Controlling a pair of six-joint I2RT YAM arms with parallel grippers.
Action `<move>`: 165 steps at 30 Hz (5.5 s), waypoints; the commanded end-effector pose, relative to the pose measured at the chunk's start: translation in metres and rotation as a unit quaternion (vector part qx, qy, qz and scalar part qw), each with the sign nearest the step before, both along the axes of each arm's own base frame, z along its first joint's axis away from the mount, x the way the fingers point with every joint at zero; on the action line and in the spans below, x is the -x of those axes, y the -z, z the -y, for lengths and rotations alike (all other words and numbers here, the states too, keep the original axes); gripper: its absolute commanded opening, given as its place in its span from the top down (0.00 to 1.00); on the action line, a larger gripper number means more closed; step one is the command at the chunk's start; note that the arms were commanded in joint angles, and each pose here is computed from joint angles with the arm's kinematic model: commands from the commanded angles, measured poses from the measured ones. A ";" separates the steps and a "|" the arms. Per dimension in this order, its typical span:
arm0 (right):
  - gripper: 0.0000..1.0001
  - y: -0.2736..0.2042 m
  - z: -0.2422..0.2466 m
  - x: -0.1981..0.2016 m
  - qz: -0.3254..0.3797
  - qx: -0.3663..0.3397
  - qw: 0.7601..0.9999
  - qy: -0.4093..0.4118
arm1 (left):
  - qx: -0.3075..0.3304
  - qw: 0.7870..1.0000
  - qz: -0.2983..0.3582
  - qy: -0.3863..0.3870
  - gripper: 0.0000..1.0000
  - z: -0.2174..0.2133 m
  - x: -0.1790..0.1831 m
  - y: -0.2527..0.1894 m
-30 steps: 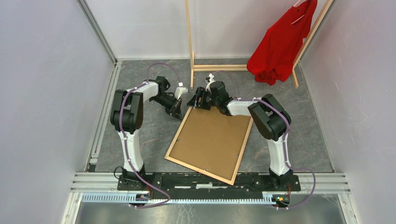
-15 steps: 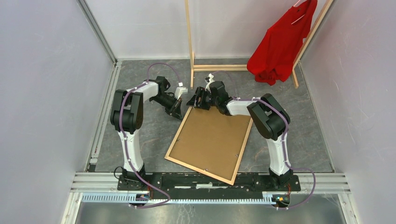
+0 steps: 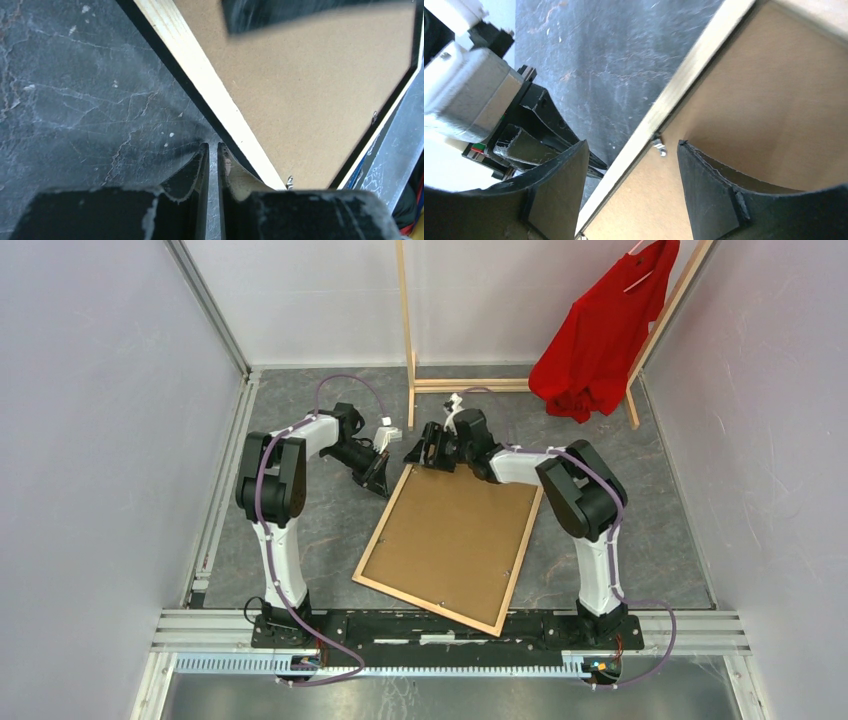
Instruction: Put the photo into the frame
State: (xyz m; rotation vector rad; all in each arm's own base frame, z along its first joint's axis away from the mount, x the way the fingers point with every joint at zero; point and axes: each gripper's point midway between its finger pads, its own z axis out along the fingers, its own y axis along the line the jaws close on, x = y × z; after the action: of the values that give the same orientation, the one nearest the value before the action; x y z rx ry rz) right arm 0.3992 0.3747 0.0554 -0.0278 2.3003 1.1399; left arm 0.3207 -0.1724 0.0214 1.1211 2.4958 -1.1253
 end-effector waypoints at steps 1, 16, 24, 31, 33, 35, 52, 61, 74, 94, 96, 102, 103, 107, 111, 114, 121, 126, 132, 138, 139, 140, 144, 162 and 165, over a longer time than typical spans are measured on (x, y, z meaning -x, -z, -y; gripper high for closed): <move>0.26 -0.044 0.048 -0.029 0.062 0.019 0.996 0.054 | -0.017 0.997 0.072 0.016 0.81 -0.012 -0.015 -0.025; 0.25 -0.018 0.129 -0.028 0.050 0.088 0.987 0.126 | 0.018 0.997 0.063 0.027 0.66 0.007 -0.007 -0.038; 0.27 -0.006 0.128 -0.033 0.040 0.097 0.986 0.127 | 0.005 0.998 0.048 0.040 0.67 0.007 0.003 -0.023; 0.27 0.004 0.131 -0.038 0.036 0.111 0.984 0.133 | 0.003 0.998 0.044 0.043 0.74 0.007 0.004 -0.019; 0.27 0.005 0.133 -0.040 0.038 0.117 0.983 0.137 | 0.001 0.998 0.044 0.045 0.75 0.007 0.005 -0.018; 0.27 0.005 0.135 -0.043 0.040 0.122 0.982 0.142 | -0.001 0.998 0.044 0.047 0.76 0.007 0.006 -0.017; 0.28 0.003 0.133 -0.056 0.047 0.121 0.980 0.148 | -0.002 0.997 0.039 0.061 0.81 0.009 0.013 -0.010; 0.28 0.004 0.127 -0.057 0.044 0.106 0.982 0.147 | -0.002 0.997 0.041 0.065 0.81 0.011 0.014 -0.010; 0.25 -0.026 0.125 -0.059 0.093 0.100 0.982 0.128 | -0.003 0.997 0.052 0.065 0.80 0.012 0.010 -0.016; 0.12 -0.036 0.084 0.256 0.244 0.274 0.903 -0.225 | 0.020 0.976 0.214 0.023 0.00 -0.021 0.014 -0.162; 0.16 -0.030 0.076 0.281 0.250 0.281 0.893 -0.249 | 0.015 0.973 0.232 0.009 0.00 -0.025 0.017 -0.170; 0.19 -0.011 0.052 0.337 0.277 0.312 0.855 -0.310 | -0.024 0.957 0.288 -0.034 0.00 -0.042 0.032 -0.183; 0.20 -0.010 0.048 0.341 0.281 0.314 0.851 -0.314 | -0.031 0.954 0.295 -0.038 0.00 -0.046 0.035 -0.183; 0.24 0.001 0.041 0.348 0.291 0.336 0.836 -0.322 | -0.041 0.949 0.310 -0.042 0.00 -0.053 0.054 -0.182; 0.31 0.013 0.039 0.347 0.298 0.360 0.823 -0.322 | -0.056 0.943 0.322 -0.064 0.00 -0.060 0.064 -0.180; 0.39 0.020 0.038 0.348 0.298 0.369 0.818 -0.325 | -0.069 0.935 0.340 -0.068 0.00 -0.067 0.069 -0.177; 0.69 0.016 0.033 0.344 0.311 0.367 0.817 -0.317 | -0.062 0.929 0.364 -0.031 0.00 -0.068 0.092 -0.165; 0.98 0.004 0.032 0.330 0.314 0.366 0.825 -0.295 | -0.039 0.923 0.376 0.067 0.00 -0.063 0.125 -0.139; 1.00 -0.031 0.018 0.315 0.289 0.287 0.867 -0.287 | -0.030 0.886 0.435 0.160 0.00 -0.065 0.154 -0.128; 1.00 -0.088 -0.009 0.306 0.289 0.215 0.884 -0.297 | -0.009 0.759 0.594 0.266 0.00 -0.055 0.172 -0.152; 1.00 -0.094 -0.012 0.304 0.287 0.211 0.885 -0.299 | -0.010 0.735 0.617 0.282 0.00 -0.054 0.174 -0.154; 1.00 -0.103 -0.016 0.302 0.287 0.206 0.886 -0.300 | -0.012 0.711 0.639 0.294 0.00 -0.053 0.174 -0.155; 1.00 -0.131 -0.029 0.295 0.285 0.186 0.890 -0.303 | -0.031 0.622 0.703 0.345 0.00 -0.051 0.172 -0.151; 0.85 -0.196 -0.057 0.288 0.276 0.125 0.895 -0.328 | -0.053 0.511 0.762 0.395 0.46 -0.040 0.132 -0.181; 0.41 -0.216 -0.043 0.276 0.310 0.132 0.889 -0.310 | -0.048 0.528 0.760 0.376 0.58 -0.040 0.133 -0.188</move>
State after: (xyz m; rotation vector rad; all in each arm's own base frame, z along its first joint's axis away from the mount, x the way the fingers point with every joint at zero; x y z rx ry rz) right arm 0.1159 0.4051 0.1921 -1.1743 2.1004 0.7659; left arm 0.1836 -0.1231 0.1700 1.9982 0.6946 0.1712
